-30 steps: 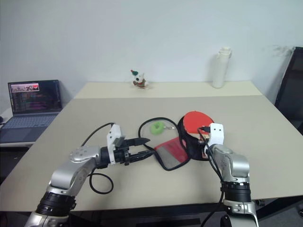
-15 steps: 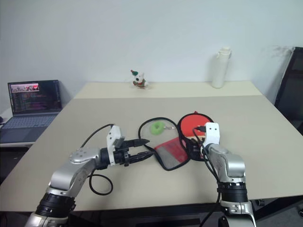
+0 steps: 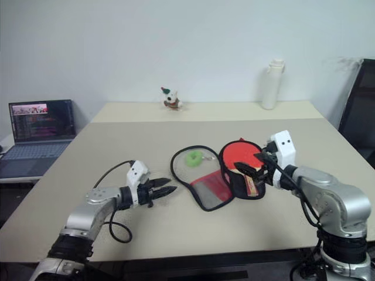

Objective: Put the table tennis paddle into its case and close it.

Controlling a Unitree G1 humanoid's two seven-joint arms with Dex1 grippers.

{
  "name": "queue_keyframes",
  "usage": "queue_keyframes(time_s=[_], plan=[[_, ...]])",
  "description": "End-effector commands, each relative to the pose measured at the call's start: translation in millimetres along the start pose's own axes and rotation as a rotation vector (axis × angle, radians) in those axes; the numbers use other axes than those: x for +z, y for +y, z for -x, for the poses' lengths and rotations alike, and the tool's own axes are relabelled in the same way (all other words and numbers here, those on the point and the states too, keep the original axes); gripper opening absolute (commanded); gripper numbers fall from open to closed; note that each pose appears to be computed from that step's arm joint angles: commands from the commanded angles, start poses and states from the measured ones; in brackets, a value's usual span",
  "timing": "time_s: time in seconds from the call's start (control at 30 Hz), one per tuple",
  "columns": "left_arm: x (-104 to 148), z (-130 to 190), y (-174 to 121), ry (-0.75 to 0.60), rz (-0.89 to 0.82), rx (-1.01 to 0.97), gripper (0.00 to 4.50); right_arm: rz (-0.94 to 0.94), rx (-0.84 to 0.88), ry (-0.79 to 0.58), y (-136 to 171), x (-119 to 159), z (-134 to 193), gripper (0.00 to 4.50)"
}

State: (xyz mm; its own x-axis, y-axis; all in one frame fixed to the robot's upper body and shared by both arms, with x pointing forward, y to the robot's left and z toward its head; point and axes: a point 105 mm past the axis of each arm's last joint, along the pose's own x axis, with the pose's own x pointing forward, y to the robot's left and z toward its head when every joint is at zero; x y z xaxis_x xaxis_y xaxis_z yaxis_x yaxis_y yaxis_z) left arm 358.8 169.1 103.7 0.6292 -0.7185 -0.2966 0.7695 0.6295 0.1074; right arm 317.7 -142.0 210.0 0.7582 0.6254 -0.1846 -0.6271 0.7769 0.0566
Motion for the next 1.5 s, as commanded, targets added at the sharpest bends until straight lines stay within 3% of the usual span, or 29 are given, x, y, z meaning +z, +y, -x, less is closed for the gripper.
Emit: queue_keyframes(time_s=[0.03,0.1,0.3,0.47,0.73,0.9,1.13,1.5], plan=[[6.5,-7.7,6.9,0.009,-0.070,0.014,0.72,0.066,0.059,-0.013,13.5,5.6,8.3,4.50],[6.5,-12.4,10.1,0.011,-0.067,0.023,0.01,0.072,0.052,-0.006,12.3,4.1,8.3,4.50],[10.2,-54.5,9.6,-0.061,-0.004,0.054,0.01,0.090,0.019,-0.008,7.0,3.0,7.7,4.50],[34.6,-81.9,-4.3,-0.141,-0.020,-0.011,0.01,0.108,0.004,0.002,3.3,1.2,11.2,4.50],[140.9,-116.7,-44.0,-0.348,-0.159,-0.178,0.01,0.107,-0.064,0.060,-17.4,-2.6,41.1,4.50],[172.7,-150.0,-64.1,-0.362,-0.154,-0.159,0.01,0.072,-0.158,0.070,-37.2,0.9,62.5,4.50],[183.1,-160.5,-65.5,-0.371,-0.166,-0.088,0.01,0.080,-0.222,0.069,-49.0,2.1,62.8,4.50],[140.1,-100.4,-19.3,-0.416,-0.124,-0.099,0.01,-0.025,-0.328,0.130,-99.2,-28.8,10.7,4.50]])
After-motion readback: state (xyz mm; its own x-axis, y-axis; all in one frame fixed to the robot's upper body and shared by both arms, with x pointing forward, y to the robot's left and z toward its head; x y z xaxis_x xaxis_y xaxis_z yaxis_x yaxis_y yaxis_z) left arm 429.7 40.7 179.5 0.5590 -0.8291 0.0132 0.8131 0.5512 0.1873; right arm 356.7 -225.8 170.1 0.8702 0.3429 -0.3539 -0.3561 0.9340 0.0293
